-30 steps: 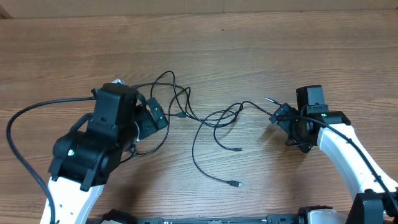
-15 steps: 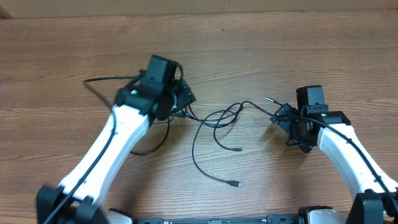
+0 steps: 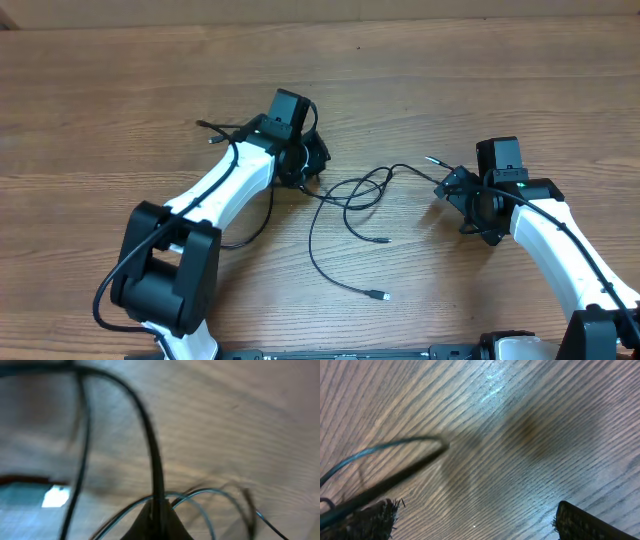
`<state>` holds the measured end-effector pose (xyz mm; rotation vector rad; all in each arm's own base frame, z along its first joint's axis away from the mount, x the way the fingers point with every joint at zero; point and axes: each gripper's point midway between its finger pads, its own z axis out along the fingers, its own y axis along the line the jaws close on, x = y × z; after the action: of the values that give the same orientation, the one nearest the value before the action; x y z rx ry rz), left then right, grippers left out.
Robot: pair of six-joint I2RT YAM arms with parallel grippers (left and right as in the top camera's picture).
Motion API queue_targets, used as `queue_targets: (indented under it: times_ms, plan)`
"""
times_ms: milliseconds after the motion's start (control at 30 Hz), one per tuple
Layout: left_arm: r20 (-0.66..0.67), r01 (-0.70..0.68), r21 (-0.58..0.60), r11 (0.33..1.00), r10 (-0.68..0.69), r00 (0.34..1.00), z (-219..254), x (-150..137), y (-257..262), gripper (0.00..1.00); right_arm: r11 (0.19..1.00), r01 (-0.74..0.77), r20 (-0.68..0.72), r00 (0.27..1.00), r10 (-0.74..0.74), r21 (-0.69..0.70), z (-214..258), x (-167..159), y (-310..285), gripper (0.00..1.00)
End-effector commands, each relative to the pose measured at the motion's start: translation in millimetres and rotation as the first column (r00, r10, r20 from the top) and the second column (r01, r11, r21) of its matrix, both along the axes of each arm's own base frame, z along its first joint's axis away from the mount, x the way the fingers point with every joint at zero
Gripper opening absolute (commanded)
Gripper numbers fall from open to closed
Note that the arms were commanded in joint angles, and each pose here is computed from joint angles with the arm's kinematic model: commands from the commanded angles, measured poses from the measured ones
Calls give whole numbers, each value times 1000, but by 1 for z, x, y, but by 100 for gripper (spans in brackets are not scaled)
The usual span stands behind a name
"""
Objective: Untangle cables
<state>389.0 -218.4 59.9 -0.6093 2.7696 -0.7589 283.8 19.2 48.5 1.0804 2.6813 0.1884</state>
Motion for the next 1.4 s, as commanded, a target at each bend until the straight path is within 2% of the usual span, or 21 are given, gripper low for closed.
queue_targets:
  times_ms: [0,200,333,400,567,633,767,833,867,900,1000,1033,1133,1200,1300,1367]
  plan:
    - [105,83,-53,995,-77,992,17,12,-15,4,1000,-1,9,1000,1,-17,1,1,-3,100]
    - [299,269,-161,949,-213,930,90,15,-36,4,1000,-1,9,1000,1,-17,1,1,-3,100]
    - [449,347,-209,914,-226,864,157,12,-43,4,1000,-1,8,1000,1,-17,1,1,-3,100]
    - [555,419,-230,879,-235,798,199,6,-50,4,1000,-1,9,1000,1,-17,1,1,-3,100]
    - [771,570,-167,805,-254,584,273,-11,-56,4,1000,-2,39,999,1,26,4,9,4,100]
    - [803,578,-152,801,-241,546,288,-15,-55,4,994,-28,49,999,23,101,6,11,18,100]
    - [857,632,-141,762,-226,464,315,-26,-58,4,984,-67,50,997,59,166,8,9,30,100]
    - [870,654,-144,743,-220,442,322,-30,-60,4,912,-254,106,967,232,322,19,4,66,100]
    - [870,655,-143,742,-221,441,322,-31,-60,4,845,-358,164,934,319,396,28,1,85,100]
    - [868,655,-138,743,-227,441,321,-31,-60,4,746,-476,250,879,405,466,41,-4,105,100]
    - [869,662,-99,743,-259,421,314,-31,-60,4,465,-715,498,698,515,522,79,-20,141,100]
    - [872,663,-89,743,-264,413,314,-31,-59,4,416,-756,546,653,524,505,85,-22,145,100]
    - [885,661,-77,746,-254,390,318,-28,-54,4,324,-815,629,577,521,479,98,-27,152,100]
    - [901,695,-78,715,-247,355,328,-33,-54,4,254,-851,692,522,498,459,111,-30,157,100]
    - [932,783,-54,620,-250,262,344,-52,-58,4,141,-893,790,445,421,427,137,-31,165,100]
    - [942,827,-33,561,-259,213,348,-65,-60,4,131,-879,792,470,390,458,146,-25,167,100]
